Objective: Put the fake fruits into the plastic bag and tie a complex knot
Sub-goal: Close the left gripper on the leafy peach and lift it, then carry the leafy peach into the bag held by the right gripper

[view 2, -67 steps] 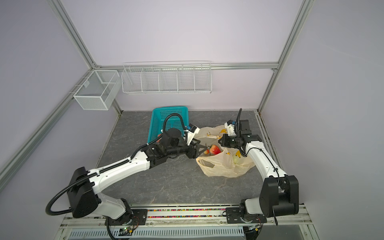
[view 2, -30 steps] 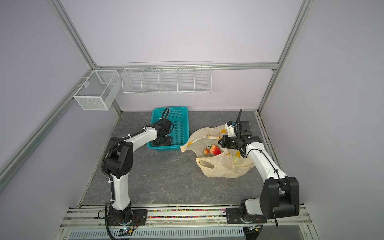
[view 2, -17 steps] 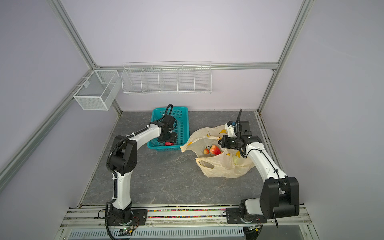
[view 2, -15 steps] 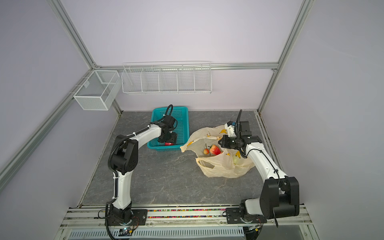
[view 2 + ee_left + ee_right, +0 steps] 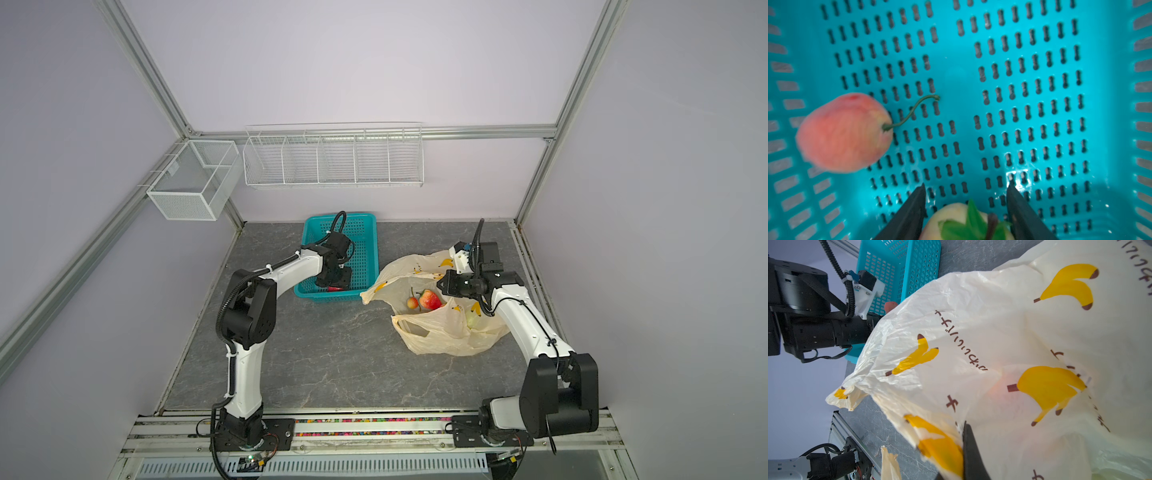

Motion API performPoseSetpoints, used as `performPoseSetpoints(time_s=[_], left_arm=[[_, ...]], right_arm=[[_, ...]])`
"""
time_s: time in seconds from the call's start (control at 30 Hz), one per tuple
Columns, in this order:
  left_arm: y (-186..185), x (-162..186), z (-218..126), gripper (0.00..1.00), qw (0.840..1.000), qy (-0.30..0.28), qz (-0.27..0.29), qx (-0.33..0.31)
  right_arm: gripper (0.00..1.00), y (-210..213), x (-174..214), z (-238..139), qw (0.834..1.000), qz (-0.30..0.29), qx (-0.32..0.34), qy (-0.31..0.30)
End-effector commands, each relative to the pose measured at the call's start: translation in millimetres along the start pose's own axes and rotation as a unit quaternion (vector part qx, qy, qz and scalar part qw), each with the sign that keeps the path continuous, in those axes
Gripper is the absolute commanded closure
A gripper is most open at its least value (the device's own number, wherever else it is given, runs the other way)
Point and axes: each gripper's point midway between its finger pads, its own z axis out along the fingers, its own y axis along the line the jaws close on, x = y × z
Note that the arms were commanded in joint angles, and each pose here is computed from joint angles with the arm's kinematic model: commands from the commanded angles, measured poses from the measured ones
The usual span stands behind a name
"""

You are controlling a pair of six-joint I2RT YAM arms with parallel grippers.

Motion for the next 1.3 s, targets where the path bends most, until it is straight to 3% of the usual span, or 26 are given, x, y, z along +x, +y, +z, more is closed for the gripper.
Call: performPoseSetpoints(time_s=[0.0, 0.2, 0.33, 0.43, 0.47, 0.6, 0.7, 0.8, 1.03, 1.17, 1.27], left_arm=[[0.5, -13.4, -38.5, 0.48, 0.999, -0.042, -0.006, 0.002], [-1.2, -34.3, -103.1, 0.52, 0.991, -0.134, -0.02, 0.013], [-31.1, -32.8, -168.1, 0.53, 0.975, -0.216, 0.007, 0.044], [-76.6, -16.4, -218.5, 0.53, 0.949, -0.281, 0.055, 0.134], [-94.0, -10.6, -242.9, 0.54, 0.931, -0.313, 0.067, 0.174], [-163.0, 24.6, -286.2, 0.55, 0.871, -0.373, 0.13, 0.294], [-206.6, 41.2, -279.3, 0.56, 0.853, -0.363, 0.176, 0.33], [-230.4, 39.5, -250.3, 0.58, 0.862, -0.343, 0.194, 0.32], [-256.8, 32.2, -182.5, 0.59, 0.862, -0.338, 0.261, 0.273], [-257.6, 21.7, -145.9, 0.6, 0.869, -0.352, 0.261, 0.229], [-274.3, 14.2, -138.2, 0.59, 0.864, -0.361, 0.243, 0.253]], right_arm=[[0.93, -3.2, 2.8, -0.1, 1.0, -0.008, 0.004, -0.001], [0.93, -4.3, 2.7, 0.1, 1.0, -0.007, 0.007, 0.0], [0.93, -5.1, 3.5, 0.6, 1.0, -0.007, 0.008, 0.001], [0.93, -5.7, 3.4, 0.8, 1.0, -0.006, 0.01, 0.001], [0.93, -5.8, 3.4, 0.9, 1.0, -0.006, 0.01, 0.002], [0.93, -5.5, 3.5, 1.0, 1.0, -0.006, 0.009, 0.003], [0.93, -4.1, 3.0, 0.6, 1.0, -0.006, 0.006, 0.003], [0.93, -2.6, 2.4, -1.4, 1.0, -0.007, 0.005, 0.001], [0.93, 0.0, -0.7, -5.2, 1.0, -0.01, 0.006, -0.003], [0.93, 6.2, -6.7, -6.9, 1.0, -0.008, -0.006, -0.006], [0.93, 10.0, -7.7, -6.0, 1.0, -0.004, -0.018, -0.006]])
